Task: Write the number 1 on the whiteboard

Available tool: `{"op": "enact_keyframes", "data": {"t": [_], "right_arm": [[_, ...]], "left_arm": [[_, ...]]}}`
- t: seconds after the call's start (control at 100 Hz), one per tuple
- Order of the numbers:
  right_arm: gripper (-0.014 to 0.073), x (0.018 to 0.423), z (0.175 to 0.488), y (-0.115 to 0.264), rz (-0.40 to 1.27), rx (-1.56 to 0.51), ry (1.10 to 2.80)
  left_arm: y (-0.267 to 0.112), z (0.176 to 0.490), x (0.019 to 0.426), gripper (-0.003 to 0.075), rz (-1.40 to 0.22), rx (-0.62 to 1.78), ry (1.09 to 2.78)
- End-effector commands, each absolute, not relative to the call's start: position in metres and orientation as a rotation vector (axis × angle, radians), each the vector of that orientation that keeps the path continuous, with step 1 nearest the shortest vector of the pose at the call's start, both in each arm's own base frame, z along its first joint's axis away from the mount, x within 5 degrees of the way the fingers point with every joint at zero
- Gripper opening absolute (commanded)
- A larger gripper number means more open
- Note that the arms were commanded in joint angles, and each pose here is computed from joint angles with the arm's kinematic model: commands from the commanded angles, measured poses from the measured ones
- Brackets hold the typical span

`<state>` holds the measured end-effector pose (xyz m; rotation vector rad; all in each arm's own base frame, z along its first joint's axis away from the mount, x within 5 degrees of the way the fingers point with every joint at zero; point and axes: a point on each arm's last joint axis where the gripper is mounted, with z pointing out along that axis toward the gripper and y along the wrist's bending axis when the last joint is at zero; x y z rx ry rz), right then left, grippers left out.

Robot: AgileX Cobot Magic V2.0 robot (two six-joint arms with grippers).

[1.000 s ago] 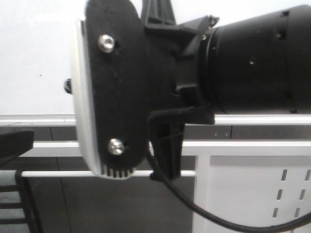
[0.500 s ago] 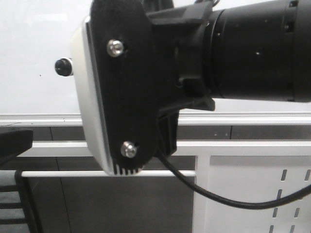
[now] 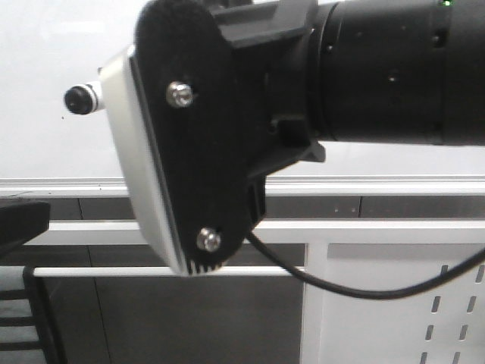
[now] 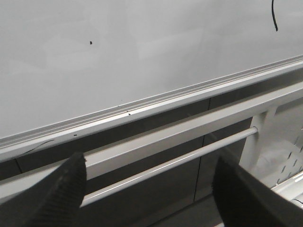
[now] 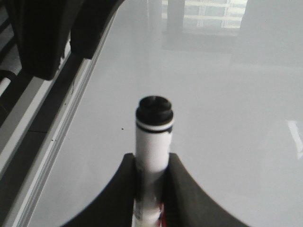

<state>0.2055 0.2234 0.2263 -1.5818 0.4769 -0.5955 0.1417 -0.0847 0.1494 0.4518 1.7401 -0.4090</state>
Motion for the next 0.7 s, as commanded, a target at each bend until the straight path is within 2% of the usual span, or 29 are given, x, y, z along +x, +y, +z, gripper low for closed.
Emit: {"op": "enact_keyframes", "data": {"t": [0.0,0.4,0.69], "right_arm": [[-0.0079,0.211,0.249,0.224,-0.643,-1.45,0.417],[-0.0079,0.217,0.242,0.228,-0.643,-1.451,0.403],[-0.0079,0.223,0.251,0.226,-0.668,-1.408,0.395]], "left_arm": [[-0.081,0.168,0.139,0.0503,-0.434,0.385,1.538],[-0.08,0.167,0.14,0.0503,-0.424,0.368,1.541],[-0.08,0.167,0.14,0.0503,-0.424,0.368,1.541]]}}
